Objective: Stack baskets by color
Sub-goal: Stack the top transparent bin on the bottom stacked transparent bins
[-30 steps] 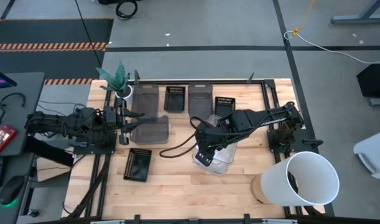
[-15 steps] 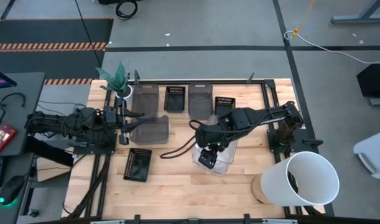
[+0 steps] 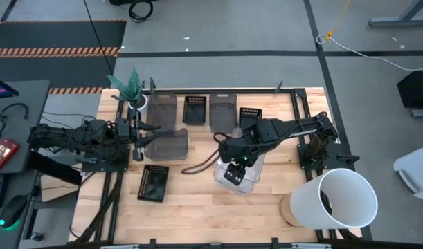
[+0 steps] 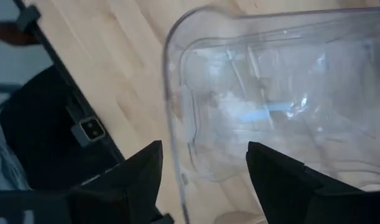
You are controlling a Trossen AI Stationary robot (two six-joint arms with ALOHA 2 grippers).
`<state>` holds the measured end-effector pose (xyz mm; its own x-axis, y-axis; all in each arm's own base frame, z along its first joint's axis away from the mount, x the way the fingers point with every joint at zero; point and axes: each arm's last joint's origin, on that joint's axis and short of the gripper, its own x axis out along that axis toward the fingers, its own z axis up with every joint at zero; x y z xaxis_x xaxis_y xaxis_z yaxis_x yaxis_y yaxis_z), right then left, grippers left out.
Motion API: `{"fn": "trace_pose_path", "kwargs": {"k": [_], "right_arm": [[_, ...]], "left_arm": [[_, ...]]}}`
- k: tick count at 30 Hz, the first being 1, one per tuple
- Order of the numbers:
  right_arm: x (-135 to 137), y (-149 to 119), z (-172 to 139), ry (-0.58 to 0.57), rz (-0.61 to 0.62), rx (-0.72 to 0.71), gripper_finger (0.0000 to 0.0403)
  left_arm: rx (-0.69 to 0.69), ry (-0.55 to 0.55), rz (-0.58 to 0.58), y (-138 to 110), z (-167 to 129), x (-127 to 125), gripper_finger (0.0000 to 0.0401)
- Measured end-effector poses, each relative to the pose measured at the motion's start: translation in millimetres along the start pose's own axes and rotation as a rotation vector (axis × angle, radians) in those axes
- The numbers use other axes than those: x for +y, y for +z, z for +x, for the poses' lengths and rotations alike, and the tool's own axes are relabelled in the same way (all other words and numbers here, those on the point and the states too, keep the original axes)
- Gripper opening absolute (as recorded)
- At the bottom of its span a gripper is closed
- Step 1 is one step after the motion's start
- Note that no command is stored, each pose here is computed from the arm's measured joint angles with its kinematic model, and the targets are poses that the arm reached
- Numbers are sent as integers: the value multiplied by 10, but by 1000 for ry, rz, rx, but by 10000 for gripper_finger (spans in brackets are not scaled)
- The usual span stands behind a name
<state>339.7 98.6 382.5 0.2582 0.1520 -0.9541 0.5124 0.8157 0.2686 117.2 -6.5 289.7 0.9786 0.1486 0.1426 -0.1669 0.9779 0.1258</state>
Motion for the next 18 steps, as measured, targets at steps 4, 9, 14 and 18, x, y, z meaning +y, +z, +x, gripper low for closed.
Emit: {"fn": "trace_pose_path", "kwargs": {"k": [4,9,14,18], "right_arm": [[40,-58,63,-24,-47,0,232],[38,-30,256,-17,-44,30,221],[32,23,493,38,-52,69,203],[-28,27,603,23,-35,116,178]], "left_arm": [[0,0,0,0,0,0,119],[0,0,0,-1,0,0,119],[0,-1,0,0,0,0,119],[0,0,0,0,0,0,119]]}}
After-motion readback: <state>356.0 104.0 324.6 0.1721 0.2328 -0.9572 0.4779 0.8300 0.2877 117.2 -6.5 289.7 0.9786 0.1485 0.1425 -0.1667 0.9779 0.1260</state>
